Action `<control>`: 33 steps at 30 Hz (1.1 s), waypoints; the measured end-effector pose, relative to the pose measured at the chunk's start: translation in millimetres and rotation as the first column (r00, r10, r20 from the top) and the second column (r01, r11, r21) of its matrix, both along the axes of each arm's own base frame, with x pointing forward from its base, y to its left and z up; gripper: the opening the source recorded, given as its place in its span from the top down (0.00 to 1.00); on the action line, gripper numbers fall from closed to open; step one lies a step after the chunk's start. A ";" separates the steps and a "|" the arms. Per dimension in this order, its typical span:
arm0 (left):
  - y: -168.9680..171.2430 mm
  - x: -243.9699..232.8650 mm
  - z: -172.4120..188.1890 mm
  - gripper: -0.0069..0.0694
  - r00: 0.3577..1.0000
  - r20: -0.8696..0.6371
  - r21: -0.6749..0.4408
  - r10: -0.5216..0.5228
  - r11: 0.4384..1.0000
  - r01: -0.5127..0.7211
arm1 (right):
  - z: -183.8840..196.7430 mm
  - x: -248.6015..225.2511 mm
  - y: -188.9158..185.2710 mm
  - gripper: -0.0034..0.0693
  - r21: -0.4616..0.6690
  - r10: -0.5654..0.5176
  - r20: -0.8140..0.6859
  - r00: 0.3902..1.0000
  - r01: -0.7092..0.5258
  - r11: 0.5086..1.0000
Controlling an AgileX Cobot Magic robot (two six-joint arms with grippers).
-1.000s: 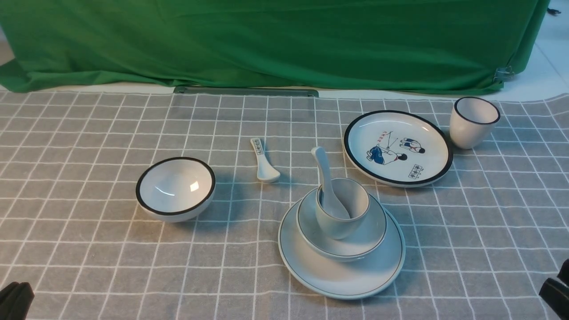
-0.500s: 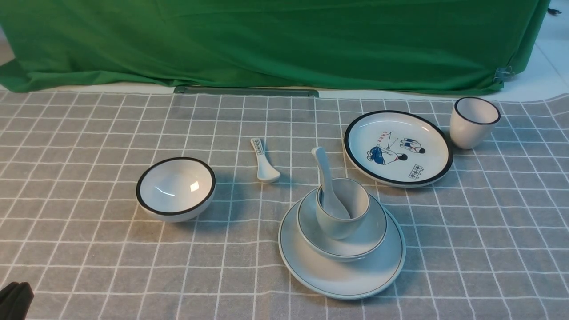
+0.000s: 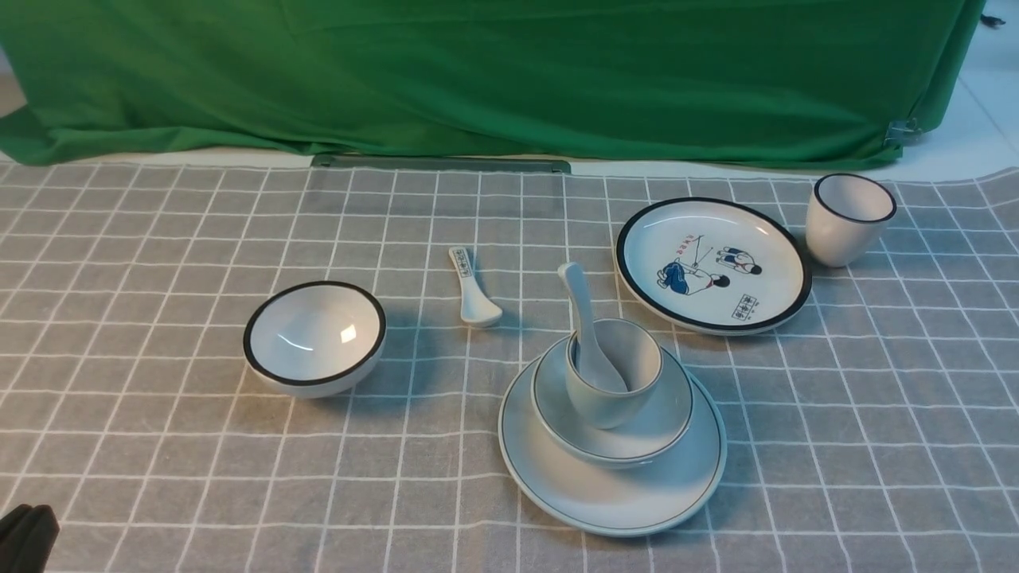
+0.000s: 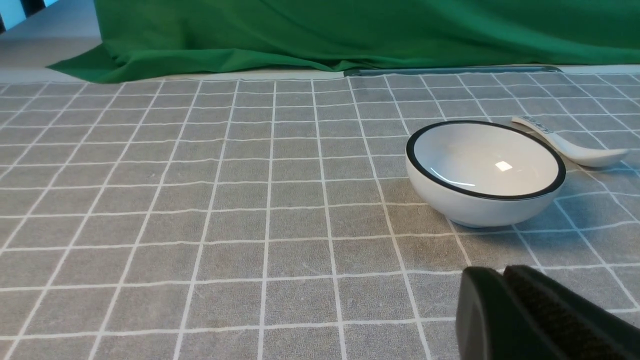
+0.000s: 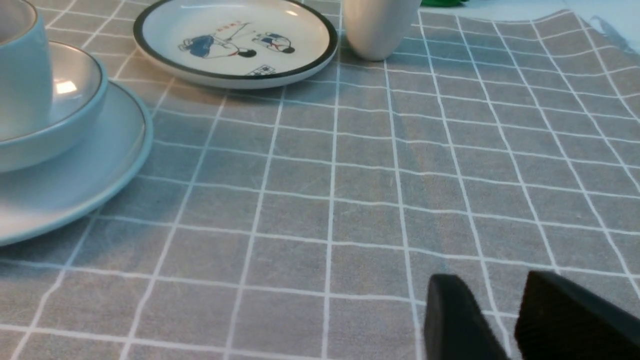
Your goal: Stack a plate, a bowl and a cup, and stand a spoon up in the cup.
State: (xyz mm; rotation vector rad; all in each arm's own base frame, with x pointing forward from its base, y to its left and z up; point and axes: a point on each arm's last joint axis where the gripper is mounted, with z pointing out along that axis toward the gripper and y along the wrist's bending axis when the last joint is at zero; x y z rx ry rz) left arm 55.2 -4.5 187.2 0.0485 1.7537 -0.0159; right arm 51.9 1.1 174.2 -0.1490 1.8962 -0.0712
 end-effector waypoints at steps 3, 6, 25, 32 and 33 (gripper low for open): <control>0.0 0.0 0.0 0.89 1.000 0.000 0.000 0.000 1.000 0.000 | 0.0 0.0 0.0 0.62 0.002 -0.001 0.000 1.000 0.001 1.000; 0.0 0.0 0.0 0.89 1.000 0.000 0.001 0.000 1.000 0.000 | 0.0 0.0 0.0 0.62 0.005 -0.002 0.000 1.000 0.002 1.000; 0.0 0.0 0.0 0.89 1.000 0.000 0.001 0.000 1.000 0.000 | 0.0 0.0 0.0 0.62 0.012 -0.004 0.000 1.000 0.004 1.000; 0.0 0.0 0.0 0.89 1.000 0.000 0.001 0.000 1.000 0.000 | 0.0 0.0 0.0 0.62 0.012 -0.004 0.000 1.000 0.004 1.000; 0.0 0.0 0.0 0.89 1.000 0.000 0.001 0.000 1.000 0.000 | 0.0 0.0 0.0 0.62 0.012 -0.004 0.000 1.000 0.004 1.000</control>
